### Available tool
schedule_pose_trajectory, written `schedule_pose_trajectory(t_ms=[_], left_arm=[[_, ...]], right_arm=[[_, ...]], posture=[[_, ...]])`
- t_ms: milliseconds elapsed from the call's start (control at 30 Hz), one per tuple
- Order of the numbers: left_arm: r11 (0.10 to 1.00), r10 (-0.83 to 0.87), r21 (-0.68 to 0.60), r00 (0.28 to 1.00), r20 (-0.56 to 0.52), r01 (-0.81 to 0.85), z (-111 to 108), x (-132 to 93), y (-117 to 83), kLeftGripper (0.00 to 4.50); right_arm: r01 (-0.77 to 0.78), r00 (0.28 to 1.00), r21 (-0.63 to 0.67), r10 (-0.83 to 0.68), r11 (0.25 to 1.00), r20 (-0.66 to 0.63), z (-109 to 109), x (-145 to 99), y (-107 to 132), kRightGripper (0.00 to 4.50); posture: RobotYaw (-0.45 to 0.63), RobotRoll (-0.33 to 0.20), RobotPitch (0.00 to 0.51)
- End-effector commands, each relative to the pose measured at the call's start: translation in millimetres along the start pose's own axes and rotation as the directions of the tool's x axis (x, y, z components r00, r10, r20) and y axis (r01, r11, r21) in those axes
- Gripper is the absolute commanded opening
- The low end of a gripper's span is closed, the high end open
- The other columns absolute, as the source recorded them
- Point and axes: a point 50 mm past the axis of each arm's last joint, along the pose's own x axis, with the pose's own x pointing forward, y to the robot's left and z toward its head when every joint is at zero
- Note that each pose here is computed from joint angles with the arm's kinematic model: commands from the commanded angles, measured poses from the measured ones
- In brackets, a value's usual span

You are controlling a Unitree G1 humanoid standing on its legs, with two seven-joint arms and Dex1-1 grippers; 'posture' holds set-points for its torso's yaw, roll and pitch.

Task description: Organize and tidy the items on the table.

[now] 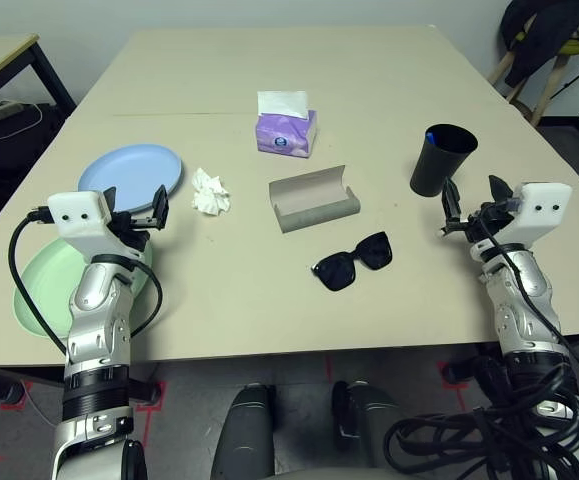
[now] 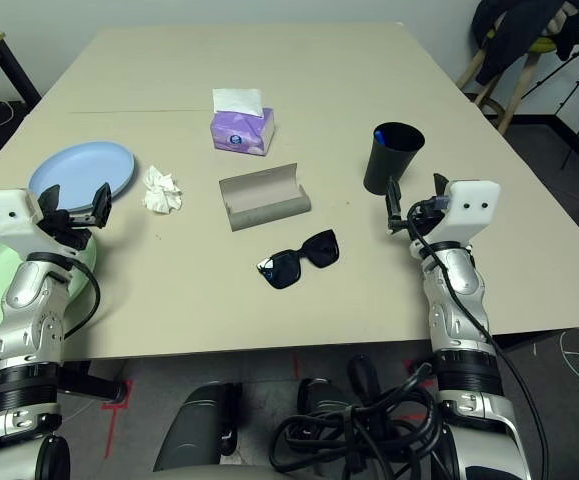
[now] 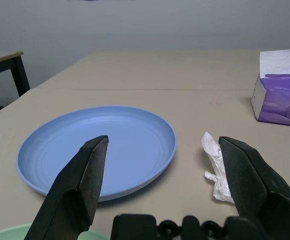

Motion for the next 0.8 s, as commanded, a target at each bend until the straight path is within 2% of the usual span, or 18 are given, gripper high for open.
schedule_pose_trajectory(t_ms=[33,167,567,800], left_arm=[[1.000,-0.006,0.006,1.000,-0.007,0.006,-3.4,2.1,-4.1,4.50],[1.000,-0.017,-0.005,1.000,-0.003,0.017,-4.3,7.6,-9.8,4.50],[1.000,-0.025,0.000,1.000,-0.012,0.025,-6.7,6.0,-7.9,4.50],[0.987,-0.159,-0.020,0.984,-0.077,0.157,-9.4,4.1,-7.0,4.50]], right_arm=[[-0.016,1.000,-0.001,0.016,1.000,0.000,2.0,2.3,1.4,4.48],[-0.023,1.000,0.000,0.023,1.000,0.000,1.9,2.4,3.0,4.48],[-0.029,1.000,-0.008,0.029,1.000,0.005,2.4,2.3,1.1,4.48],[-0.250,0.968,-0.002,0.250,0.968,0.017,5.9,1.8,5.8,4.48]], posture=[[0.08,0.000,0.085],[0.08,0.000,0.083],[0.08,0.000,0.079],[0.08,0.000,0.083]])
